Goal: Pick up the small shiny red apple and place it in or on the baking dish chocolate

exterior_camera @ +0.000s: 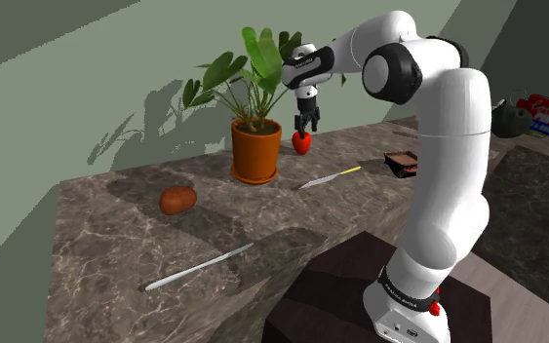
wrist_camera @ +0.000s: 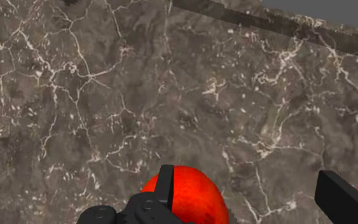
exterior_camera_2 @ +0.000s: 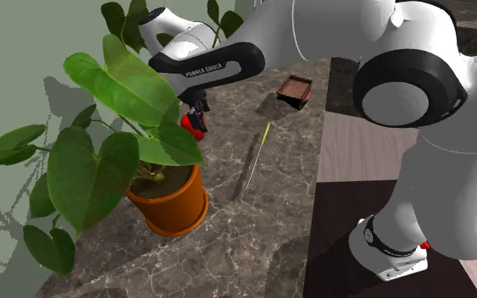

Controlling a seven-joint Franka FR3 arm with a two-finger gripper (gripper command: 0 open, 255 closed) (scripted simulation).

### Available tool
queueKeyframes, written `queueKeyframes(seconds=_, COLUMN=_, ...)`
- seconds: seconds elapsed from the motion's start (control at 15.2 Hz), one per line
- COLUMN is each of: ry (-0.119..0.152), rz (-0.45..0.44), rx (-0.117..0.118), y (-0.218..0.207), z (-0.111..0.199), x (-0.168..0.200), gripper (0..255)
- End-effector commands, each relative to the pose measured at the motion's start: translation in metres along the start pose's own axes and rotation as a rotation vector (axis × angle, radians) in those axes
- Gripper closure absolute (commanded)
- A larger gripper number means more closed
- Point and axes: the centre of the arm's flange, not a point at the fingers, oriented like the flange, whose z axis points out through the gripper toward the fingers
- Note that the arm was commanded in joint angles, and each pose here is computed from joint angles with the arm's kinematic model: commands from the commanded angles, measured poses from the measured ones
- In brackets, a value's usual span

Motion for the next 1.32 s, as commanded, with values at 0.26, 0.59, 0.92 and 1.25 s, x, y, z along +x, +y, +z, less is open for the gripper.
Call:
queueKeyframes(seconds=0.26, ry=-0.01, rz=0.008, rx=-0.01, y=0.038, z=0.019, x=0.038, gripper=0)
queueKeyframes(seconds=0.59, ry=-0.01, rz=0.008, rx=-0.01, y=0.038, z=0.045, x=0.038, gripper=0)
queueKeyframes(seconds=0.92, ry=-0.01, rz=0.008, rx=-0.01, y=0.038, z=0.054, x=0.037, gripper=0)
queueKeyframes(seconds=1.25, ry=-0.01, rz=0.008, rx=-0.01, y=0.038, z=0.054, x=0.037, gripper=255)
